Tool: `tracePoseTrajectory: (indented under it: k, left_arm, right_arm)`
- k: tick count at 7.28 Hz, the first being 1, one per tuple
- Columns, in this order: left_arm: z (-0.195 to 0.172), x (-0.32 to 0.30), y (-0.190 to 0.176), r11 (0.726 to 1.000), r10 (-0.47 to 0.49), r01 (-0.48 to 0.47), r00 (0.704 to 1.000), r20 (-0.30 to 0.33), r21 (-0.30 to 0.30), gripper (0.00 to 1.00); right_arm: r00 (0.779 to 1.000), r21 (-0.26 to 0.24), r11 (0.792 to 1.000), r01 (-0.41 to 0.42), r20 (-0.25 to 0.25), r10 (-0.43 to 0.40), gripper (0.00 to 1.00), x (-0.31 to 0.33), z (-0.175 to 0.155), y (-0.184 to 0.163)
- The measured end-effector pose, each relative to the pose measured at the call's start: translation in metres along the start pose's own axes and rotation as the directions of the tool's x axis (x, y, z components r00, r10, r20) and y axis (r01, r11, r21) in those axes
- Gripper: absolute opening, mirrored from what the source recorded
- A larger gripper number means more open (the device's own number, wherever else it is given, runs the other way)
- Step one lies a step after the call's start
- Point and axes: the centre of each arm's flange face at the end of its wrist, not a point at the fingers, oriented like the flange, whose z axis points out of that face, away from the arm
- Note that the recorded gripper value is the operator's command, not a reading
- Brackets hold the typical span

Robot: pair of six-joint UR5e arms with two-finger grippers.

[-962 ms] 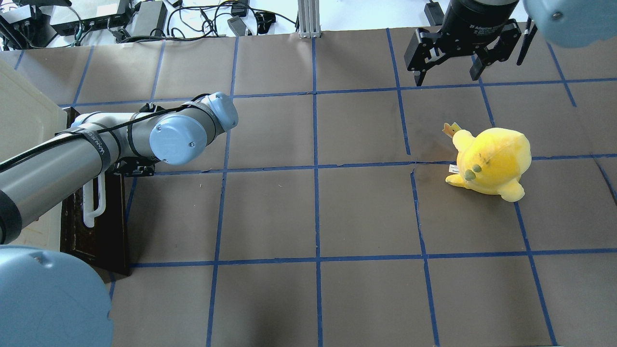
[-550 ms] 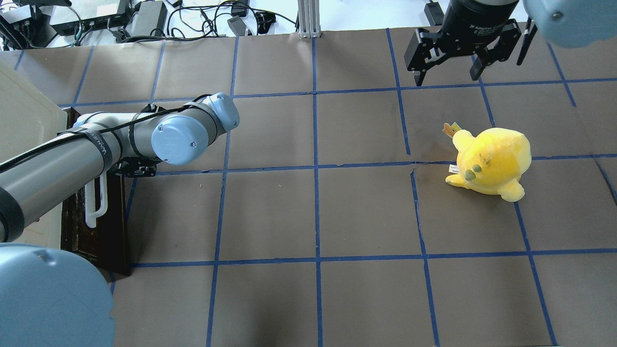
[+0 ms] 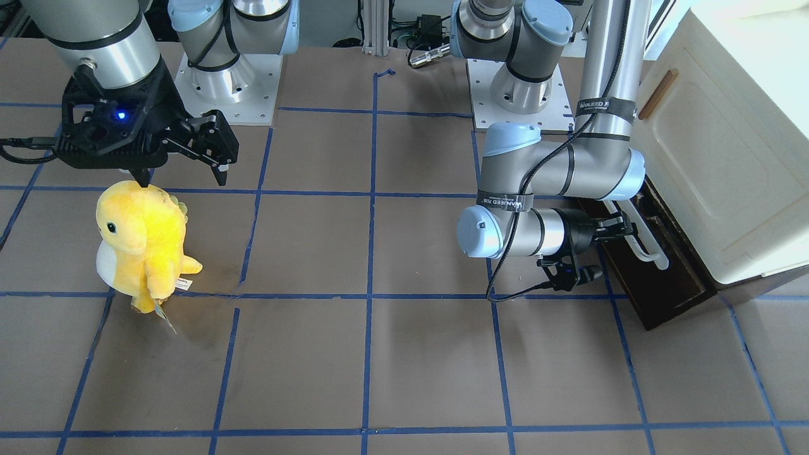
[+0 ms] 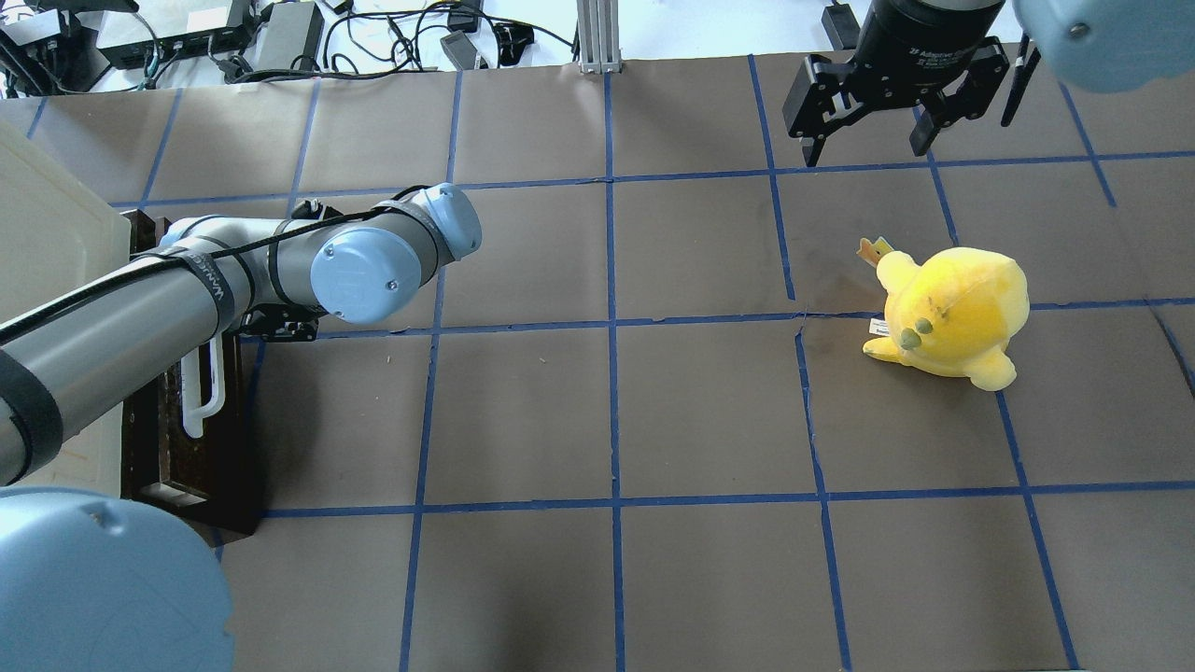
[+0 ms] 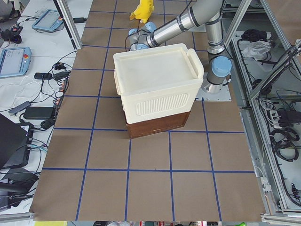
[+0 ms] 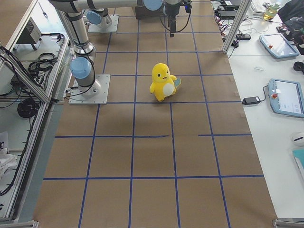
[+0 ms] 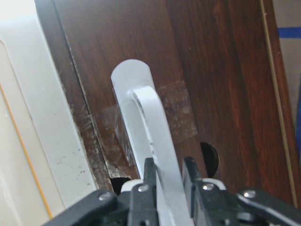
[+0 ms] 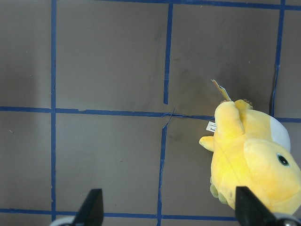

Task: Pull drawer sideways
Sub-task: 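Pull the drawer handle away from the cabinet with the left gripper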

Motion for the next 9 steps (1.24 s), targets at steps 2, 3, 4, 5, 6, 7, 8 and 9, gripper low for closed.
tracePoseTrajectory:
  k: [2, 3, 4, 5, 6, 7, 8, 9]
  left_arm:
    - [-0.002, 0.001, 0.0, 1.0, -0.001, 0.001, 1.0, -0.007, 0.0, 0.27]
    - [-0.005, 0.001, 0.0, 1.0, -0.004, 0.004, 1.0, -0.016, 0.001, 0.27]
    - [-0.011, 0.001, -0.001, 1.0, -0.006, 0.006, 1.0, -0.027, 0.006, 0.27]
    - [-0.019, 0.002, -0.002, 1.0, -0.007, 0.008, 0.999, -0.035, 0.015, 0.27]
    - [-0.023, 0.003, -0.002, 1.0, -0.007, 0.008, 0.999, -0.041, 0.02, 0.27]
    - [-0.027, 0.004, -0.001, 1.0, -0.007, 0.009, 0.999, -0.046, 0.024, 0.27]
    - [-0.033, 0.004, -0.001, 0.999, -0.008, 0.009, 0.999, -0.049, 0.033, 0.27]
    - [-0.039, 0.003, -0.001, 0.999, -0.012, 0.014, 0.998, -0.056, 0.04, 0.27]
  right_arm:
    - [1.0, 0.0, 1.0, 0.0, 0.0, 0.0, 1.0, 0.0, 0.0, 0.0]
    - [1.0, 0.0, 1.0, 0.0, 0.0, 0.0, 1.0, 0.0, 0.0, 0.0]
    - [1.0, 0.0, 1.0, 0.0, 0.0, 0.0, 1.0, 0.0, 0.0, 0.0]
    - [1.0, 0.0, 1.0, 0.001, 0.0, -0.001, 1.0, 0.0, 0.0, 0.0]
    - [1.0, 0.0, 1.0, 0.0, 0.0, 0.0, 1.0, 0.0, 0.0, 0.0]
    - [1.0, 0.0, 1.0, 0.0, 0.0, 0.0, 1.0, 0.0, 0.0, 0.0]
    - [1.0, 0.0, 1.0, 0.0, 0.0, 0.0, 1.0, 0.0, 0.0, 0.0]
    - [1.0, 0.0, 1.0, 0.0, 0.0, 0.0, 1.0, 0.0, 0.0, 0.0]
